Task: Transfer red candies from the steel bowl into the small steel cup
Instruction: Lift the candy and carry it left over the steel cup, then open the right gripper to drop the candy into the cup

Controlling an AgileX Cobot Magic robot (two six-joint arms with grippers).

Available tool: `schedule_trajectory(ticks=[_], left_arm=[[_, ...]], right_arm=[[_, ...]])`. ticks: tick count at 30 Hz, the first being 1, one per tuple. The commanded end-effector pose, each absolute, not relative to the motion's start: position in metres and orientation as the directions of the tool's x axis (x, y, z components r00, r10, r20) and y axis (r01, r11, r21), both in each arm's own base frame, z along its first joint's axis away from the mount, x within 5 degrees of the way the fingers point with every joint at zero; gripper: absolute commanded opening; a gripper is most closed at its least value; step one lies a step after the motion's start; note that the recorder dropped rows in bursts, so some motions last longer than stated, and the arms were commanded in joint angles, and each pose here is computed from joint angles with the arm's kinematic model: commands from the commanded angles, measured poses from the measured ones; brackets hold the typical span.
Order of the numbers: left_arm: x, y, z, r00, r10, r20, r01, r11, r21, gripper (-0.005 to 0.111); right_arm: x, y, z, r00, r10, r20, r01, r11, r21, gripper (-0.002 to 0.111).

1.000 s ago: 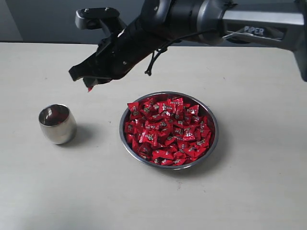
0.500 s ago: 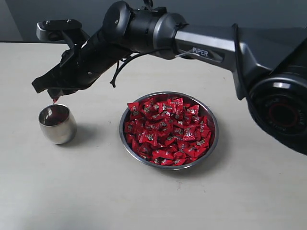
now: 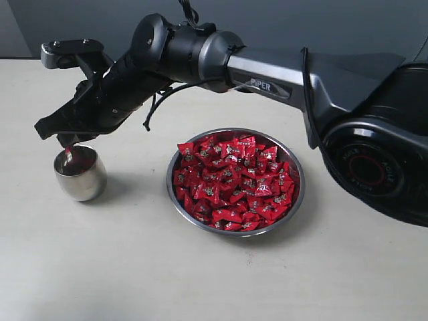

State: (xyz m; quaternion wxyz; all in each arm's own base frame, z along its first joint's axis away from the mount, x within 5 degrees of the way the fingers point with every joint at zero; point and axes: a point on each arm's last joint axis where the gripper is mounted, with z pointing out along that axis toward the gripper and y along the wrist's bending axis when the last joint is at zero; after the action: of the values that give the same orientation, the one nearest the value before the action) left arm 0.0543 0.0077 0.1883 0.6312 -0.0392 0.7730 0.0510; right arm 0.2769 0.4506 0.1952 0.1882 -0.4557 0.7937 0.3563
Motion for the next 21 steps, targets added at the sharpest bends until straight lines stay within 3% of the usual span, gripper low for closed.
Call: schedule_trajectory(ticks=[1, 21], left_arm=[[0.054, 0.008, 0.187, -0.198, 0.001, -0.980, -0.126, 0.992, 0.026, 0.000], [0.054, 0.008, 0.187, -0.198, 0.001, -0.980, -0.126, 0.992, 0.026, 0.000]], right_arm=[[0.278, 0.452, 0.199, -0.503, -0.584, -0.638, -0.864, 0.329, 0.381, 0.012], [0.273, 0.457, 0.180, -0.480, -0.619, -0.621, -0.877, 0.326, 0.353, 0.012]])
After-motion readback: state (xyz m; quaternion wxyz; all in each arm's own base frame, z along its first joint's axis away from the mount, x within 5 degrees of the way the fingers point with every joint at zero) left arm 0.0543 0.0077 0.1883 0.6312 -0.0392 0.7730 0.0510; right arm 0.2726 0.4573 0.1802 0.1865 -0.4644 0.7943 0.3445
